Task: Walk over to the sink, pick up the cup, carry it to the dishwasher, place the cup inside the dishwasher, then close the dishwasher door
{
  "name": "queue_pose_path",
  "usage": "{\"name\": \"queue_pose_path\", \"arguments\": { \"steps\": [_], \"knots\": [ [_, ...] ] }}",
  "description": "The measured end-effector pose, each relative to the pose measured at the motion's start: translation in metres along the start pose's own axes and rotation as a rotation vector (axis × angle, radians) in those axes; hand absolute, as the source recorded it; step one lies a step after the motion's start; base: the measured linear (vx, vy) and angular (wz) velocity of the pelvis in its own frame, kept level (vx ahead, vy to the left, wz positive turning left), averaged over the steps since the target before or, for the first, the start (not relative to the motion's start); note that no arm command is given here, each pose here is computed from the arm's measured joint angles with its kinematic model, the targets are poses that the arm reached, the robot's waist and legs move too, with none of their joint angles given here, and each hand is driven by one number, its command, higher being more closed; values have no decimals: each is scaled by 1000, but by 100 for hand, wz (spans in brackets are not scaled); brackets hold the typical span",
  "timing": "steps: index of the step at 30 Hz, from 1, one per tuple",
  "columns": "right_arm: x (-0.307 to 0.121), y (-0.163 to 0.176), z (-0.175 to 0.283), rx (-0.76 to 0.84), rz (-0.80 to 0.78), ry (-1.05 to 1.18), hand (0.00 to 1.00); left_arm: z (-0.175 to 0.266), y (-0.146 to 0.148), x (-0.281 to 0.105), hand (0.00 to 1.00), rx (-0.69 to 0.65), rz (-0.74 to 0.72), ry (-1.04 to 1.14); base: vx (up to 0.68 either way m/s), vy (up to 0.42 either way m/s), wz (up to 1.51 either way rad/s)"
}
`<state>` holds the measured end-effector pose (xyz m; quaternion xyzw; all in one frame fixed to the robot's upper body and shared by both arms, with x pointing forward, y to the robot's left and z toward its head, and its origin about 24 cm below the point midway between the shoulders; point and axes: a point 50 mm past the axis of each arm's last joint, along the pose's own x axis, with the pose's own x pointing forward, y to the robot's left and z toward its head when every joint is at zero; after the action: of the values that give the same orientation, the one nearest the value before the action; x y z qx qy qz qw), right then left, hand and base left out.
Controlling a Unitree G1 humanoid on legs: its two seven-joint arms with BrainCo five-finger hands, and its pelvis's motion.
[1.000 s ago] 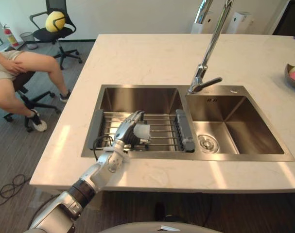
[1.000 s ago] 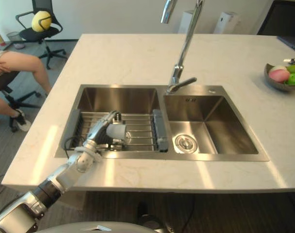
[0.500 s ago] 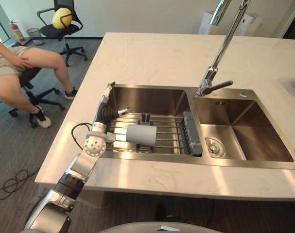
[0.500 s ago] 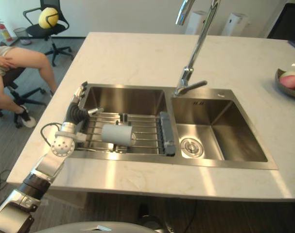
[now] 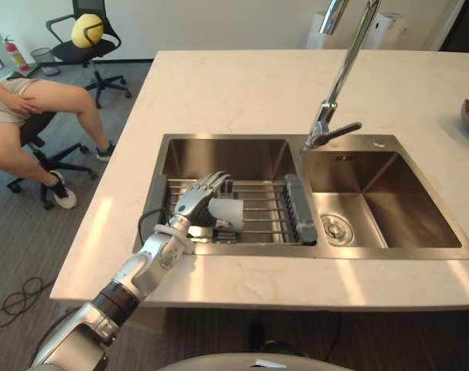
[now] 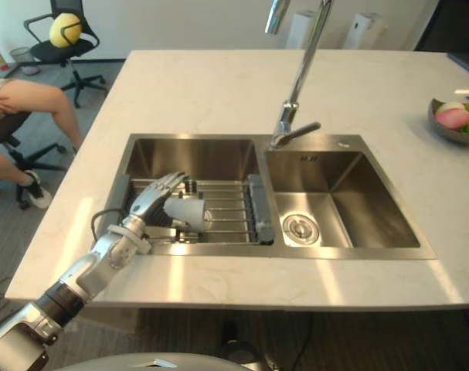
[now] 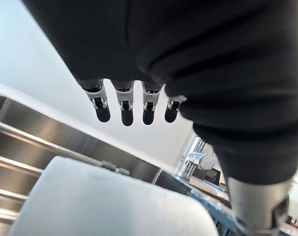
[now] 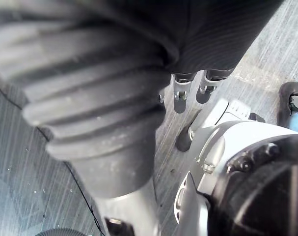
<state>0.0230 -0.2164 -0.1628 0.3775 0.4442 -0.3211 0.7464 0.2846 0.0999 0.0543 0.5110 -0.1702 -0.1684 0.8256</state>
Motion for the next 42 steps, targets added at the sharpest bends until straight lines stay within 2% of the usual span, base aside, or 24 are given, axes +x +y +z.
{"name": "queue_pose_path", "arguments": {
  "steps": [12,16,19,21,22,25,31,32,42],
  "knots": [
    [-1,-6,-3,-18,-24,18,0,-20,2,9,0,289,-56,69,-27,4,-3],
    [-1,-7,-2,-32,-42,21,0,-21,1,10,0,338,-76,49,-44,-6,-12],
    [-1,-8,-2,-32,-45,21,0,-18,-5,11,0,362,-152,-4,-39,-2,1],
    [-1,-8,-1,-16,-44,18,0,-15,-10,14,0,389,-282,-36,-31,2,0],
    [-1,-8,-1,-16,-44,18,0,-14,-12,14,0,382,-320,-40,0,0,0],
    [-1,-9,-2,-12,-68,22,0,0,-19,17,0,251,-521,-31,0,0,0],
    [1,-9,-2,-38,-93,40,0,3,-11,26,0,191,-662,49,-17,5,0],
    [1,-9,-1,-39,-98,40,0,5,-9,28,100,186,-685,63,-41,5,2],
    [3,-8,7,-69,-94,20,0,7,-3,32,100,221,-752,104,-43,-5,4]
  ]
}}
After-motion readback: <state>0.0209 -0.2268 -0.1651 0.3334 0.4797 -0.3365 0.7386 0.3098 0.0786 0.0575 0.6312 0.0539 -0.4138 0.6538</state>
